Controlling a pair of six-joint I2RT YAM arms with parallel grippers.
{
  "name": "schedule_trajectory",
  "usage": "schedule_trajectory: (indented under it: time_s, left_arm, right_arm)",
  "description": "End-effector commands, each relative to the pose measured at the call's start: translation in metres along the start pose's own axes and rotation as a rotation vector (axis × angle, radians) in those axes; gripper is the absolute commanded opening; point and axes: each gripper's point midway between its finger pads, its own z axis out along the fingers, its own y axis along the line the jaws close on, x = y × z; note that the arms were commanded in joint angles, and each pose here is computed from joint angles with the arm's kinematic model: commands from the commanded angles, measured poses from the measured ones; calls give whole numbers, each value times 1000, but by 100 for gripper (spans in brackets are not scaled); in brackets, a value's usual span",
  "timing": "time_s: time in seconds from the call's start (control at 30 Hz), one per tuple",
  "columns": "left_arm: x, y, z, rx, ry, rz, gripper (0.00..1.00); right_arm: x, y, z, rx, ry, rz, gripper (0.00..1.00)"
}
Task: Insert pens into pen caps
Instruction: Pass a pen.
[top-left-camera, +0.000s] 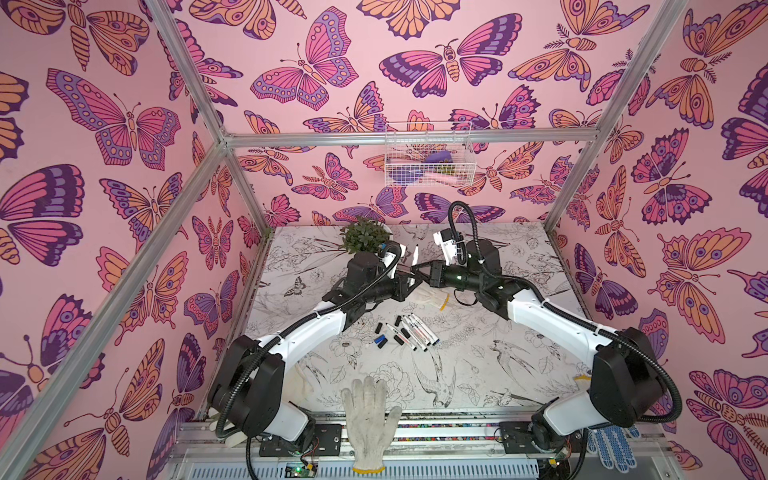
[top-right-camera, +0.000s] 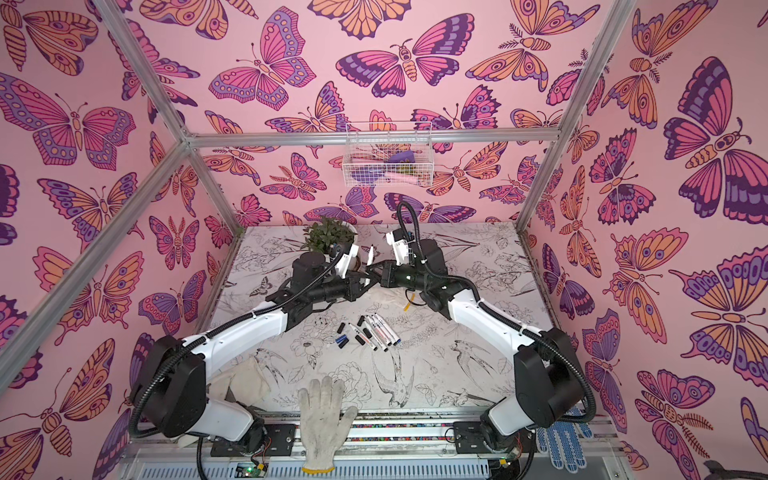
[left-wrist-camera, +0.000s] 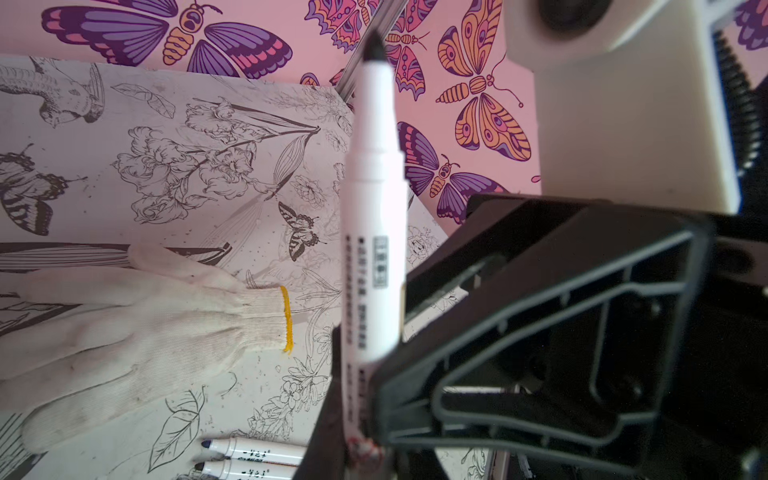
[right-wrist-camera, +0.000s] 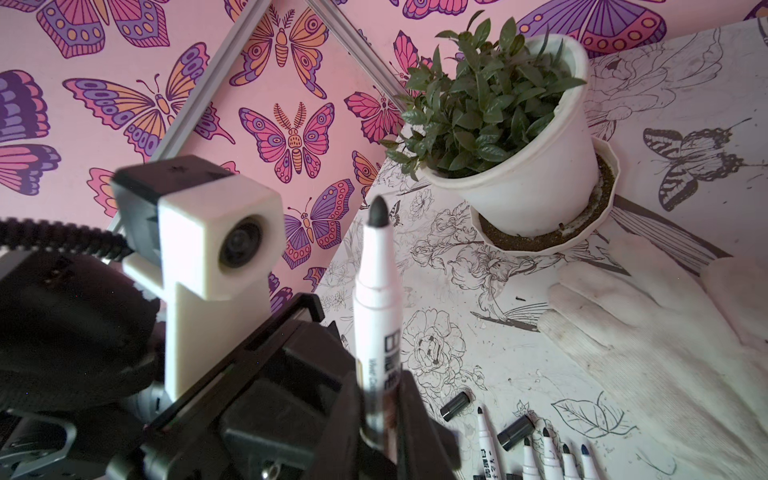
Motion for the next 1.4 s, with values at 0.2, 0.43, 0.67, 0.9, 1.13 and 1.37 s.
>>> schedule_trajectory:
  time_s: [0.2,0.43,0.67,0.9,1.13,1.37]
  left_arm:
    - [15,24,-23,-141,-7,15,0]
    - [63,67,-83,-392,-13,-62,0]
    - [97,64,-105,-366,11,-74,0]
    - [90,54,-100,-339,12,-47,0]
    - [79,35,-82,-290,34,20,0]
    - [70,25,-72,-266,33,65,0]
  right_arm:
    - [-5,7,-22,54,1,-58,46]
    - [52,-17,-27,215,252,-267,49]
    - [53,7,11,62,215,-199,48]
    - [44,43,23,-97,196,-168,48]
    - [66,51,46,-149,306,-181,49]
    - [69,48,52,-146,326,-178,43]
